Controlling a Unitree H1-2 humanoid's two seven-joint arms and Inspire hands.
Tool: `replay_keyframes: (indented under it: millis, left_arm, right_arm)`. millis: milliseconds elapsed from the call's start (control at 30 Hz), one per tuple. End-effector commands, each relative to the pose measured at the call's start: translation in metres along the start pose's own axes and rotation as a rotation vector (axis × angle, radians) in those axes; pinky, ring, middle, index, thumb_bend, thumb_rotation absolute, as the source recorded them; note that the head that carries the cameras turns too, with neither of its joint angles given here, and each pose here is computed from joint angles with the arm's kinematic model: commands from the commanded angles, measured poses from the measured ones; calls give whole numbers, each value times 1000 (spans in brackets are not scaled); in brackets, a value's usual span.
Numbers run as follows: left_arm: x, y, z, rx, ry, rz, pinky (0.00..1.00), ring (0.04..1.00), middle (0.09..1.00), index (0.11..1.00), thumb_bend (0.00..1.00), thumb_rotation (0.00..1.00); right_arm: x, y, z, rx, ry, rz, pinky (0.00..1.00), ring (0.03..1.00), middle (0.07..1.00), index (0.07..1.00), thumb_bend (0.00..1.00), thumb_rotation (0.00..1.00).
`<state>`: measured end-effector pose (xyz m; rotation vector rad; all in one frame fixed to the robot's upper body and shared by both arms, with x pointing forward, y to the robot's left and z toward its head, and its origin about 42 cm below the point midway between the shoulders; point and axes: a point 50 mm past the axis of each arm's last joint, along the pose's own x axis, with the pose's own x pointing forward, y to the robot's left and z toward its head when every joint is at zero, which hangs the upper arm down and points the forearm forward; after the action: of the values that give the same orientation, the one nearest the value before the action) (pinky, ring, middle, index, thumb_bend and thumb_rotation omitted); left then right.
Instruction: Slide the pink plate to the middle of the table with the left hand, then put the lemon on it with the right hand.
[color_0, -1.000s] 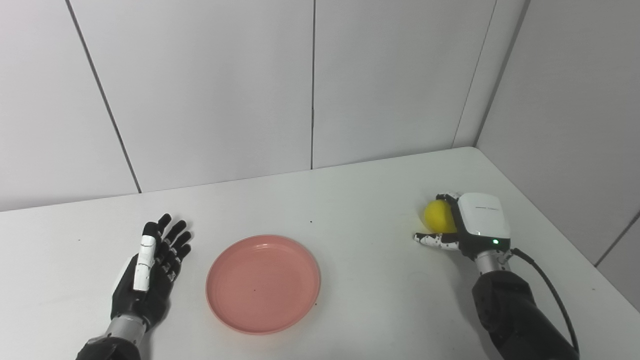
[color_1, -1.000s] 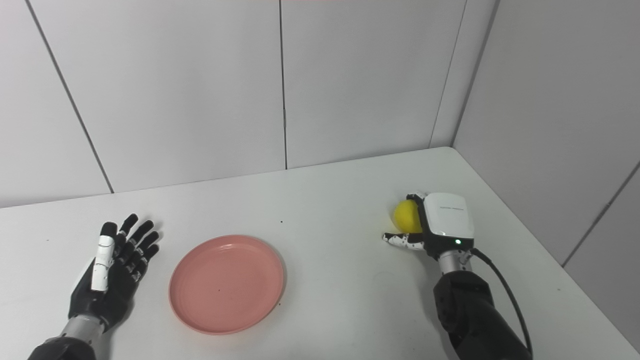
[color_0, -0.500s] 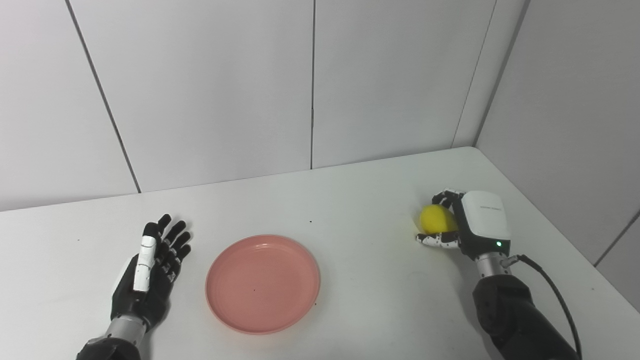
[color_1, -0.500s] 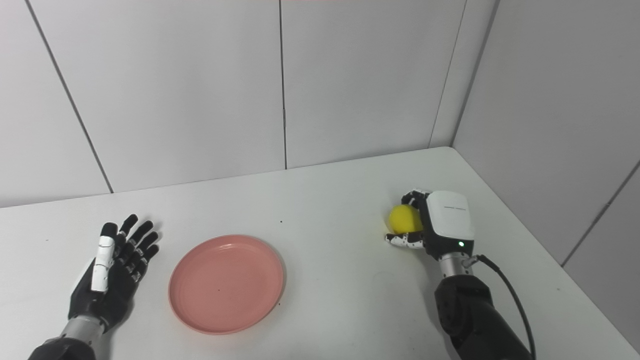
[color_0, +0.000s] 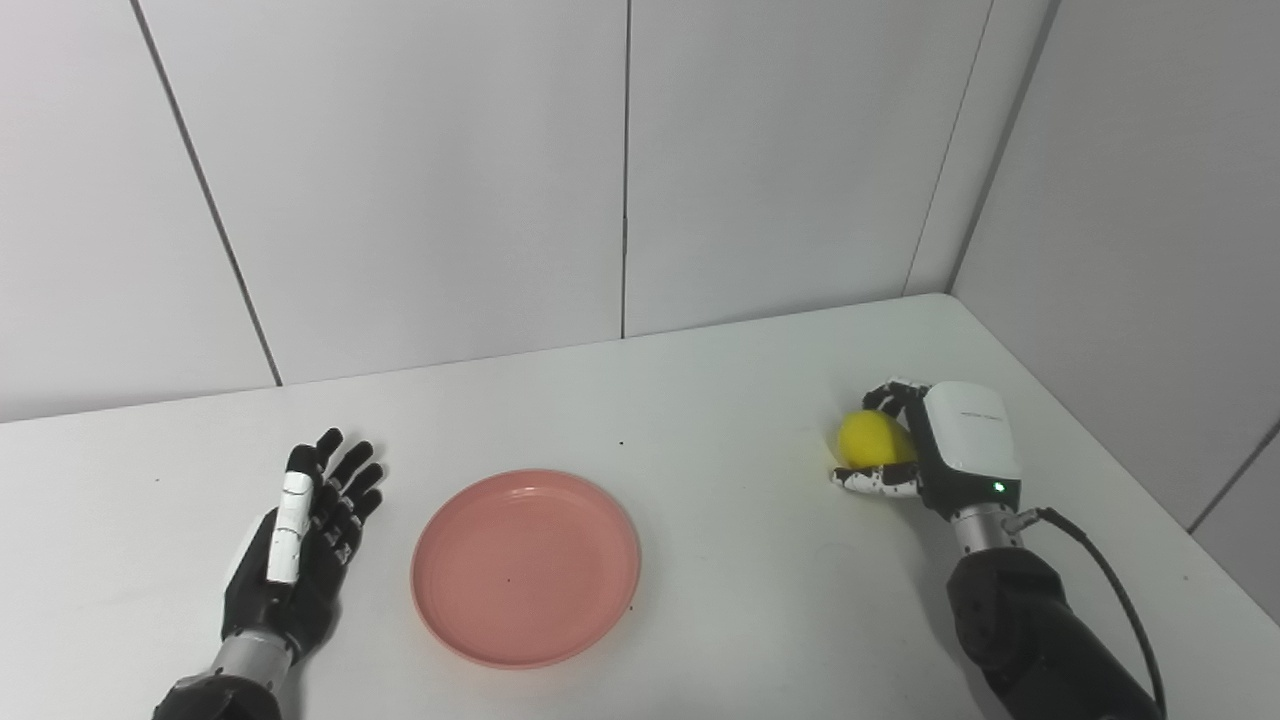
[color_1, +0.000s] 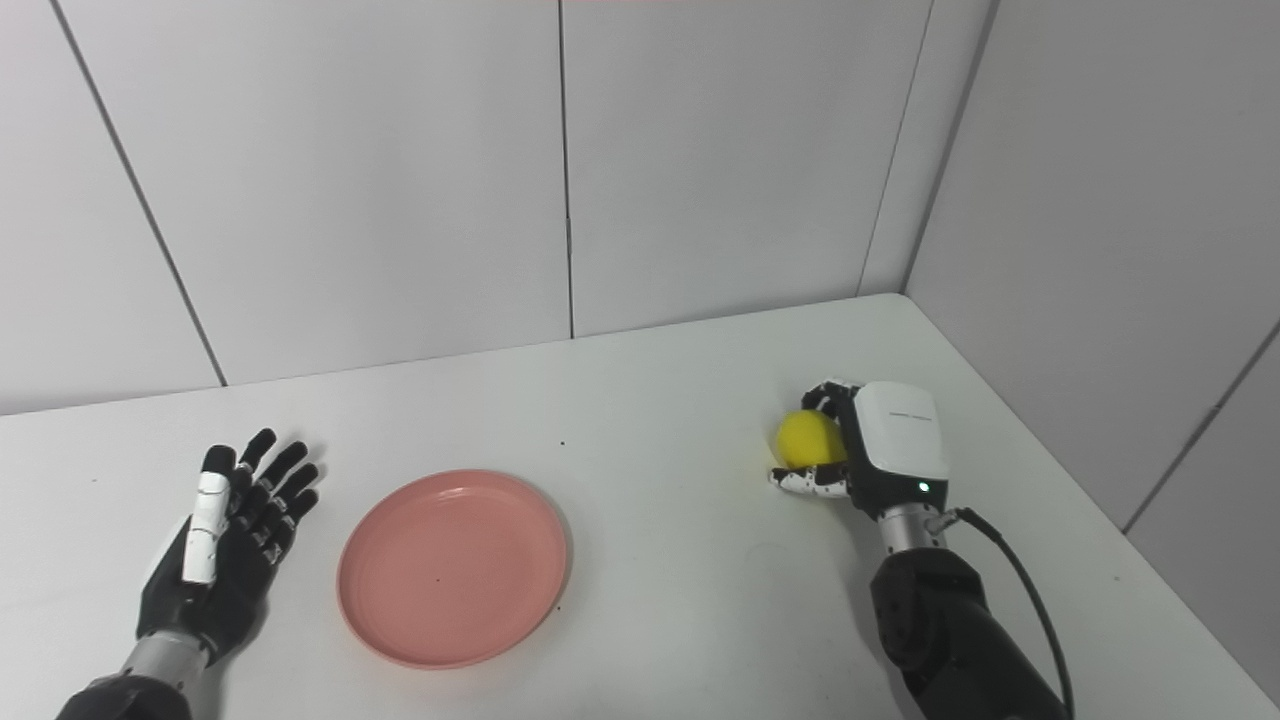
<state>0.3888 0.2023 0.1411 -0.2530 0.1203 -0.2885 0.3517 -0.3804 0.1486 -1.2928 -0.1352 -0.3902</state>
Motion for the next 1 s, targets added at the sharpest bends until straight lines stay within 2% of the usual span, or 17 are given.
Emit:
replay_keyframes:
  millis: [0, 267, 567, 700, 967]
  left_arm:
    - [-6, 3, -24, -19, 125, 8, 997, 954, 954, 1000, 825, 820]
    - [-5, -1, -25, -17, 129, 3, 986, 947, 948, 1000, 828, 820]
    - [-5, -12, -28, -25, 127, -7, 990, 938, 932, 1000, 826, 822]
    - [-6, -18, -29, -24, 125, -5, 980, 928, 914, 1000, 835, 813]
    - [-6, -36, -32, -13, 127, 20, 911, 895, 898, 981, 829, 810]
  right_arm:
    - [13, -16, 6, -6, -72, -25, 198, 259, 356, 484, 512, 158]
    - [20, -39, 33, 3, -171, -46, 199, 259, 351, 482, 510, 164]
    - [33, -70, 71, 25, -290, 4, 194, 261, 343, 479, 513, 160]
    - [37, -76, 79, 11, -330, 13, 216, 278, 357, 480, 512, 162]
    - [40, -81, 91, 17, -410, 11, 191, 255, 339, 480, 512, 160]
